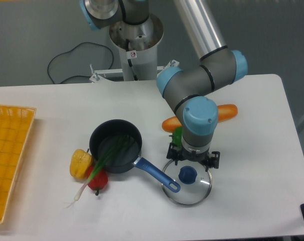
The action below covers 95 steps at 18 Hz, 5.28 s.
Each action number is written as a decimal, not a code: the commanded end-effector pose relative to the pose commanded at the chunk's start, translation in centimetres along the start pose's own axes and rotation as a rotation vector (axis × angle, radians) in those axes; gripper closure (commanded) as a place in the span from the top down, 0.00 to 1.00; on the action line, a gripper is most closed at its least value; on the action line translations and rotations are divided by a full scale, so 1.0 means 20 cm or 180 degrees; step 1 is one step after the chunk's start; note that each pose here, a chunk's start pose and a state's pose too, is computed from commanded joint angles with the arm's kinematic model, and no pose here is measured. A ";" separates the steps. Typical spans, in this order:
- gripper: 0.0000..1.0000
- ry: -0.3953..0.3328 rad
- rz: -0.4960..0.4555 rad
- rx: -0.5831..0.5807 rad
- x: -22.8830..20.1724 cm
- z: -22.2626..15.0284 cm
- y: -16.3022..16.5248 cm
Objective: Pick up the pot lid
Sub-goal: 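Lower the open gripper over the blue knob of the glass lid, then close the gripper on the blue knob of the glass lid, then lift the glass lid by its knob up off the table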
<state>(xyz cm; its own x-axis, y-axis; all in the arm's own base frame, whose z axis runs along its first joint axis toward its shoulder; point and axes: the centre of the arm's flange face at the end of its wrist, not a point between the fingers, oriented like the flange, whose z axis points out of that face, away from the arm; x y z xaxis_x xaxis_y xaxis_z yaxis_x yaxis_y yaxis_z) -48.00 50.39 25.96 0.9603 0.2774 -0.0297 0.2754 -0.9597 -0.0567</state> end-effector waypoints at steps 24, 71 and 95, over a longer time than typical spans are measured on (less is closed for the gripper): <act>1.00 0.0113 0.0002 -0.0054 0.00 0.15 -0.04; 0.49 0.0161 0.0113 -0.0171 0.00 0.23 -0.02; 0.44 0.0280 0.0637 -0.0242 -0.09 -0.14 0.07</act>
<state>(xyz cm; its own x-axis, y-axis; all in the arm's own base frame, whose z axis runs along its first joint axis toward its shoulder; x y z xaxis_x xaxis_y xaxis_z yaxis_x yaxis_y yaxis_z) -49.29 48.45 28.78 0.9954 0.0792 0.0546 0.0784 -0.9968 0.0170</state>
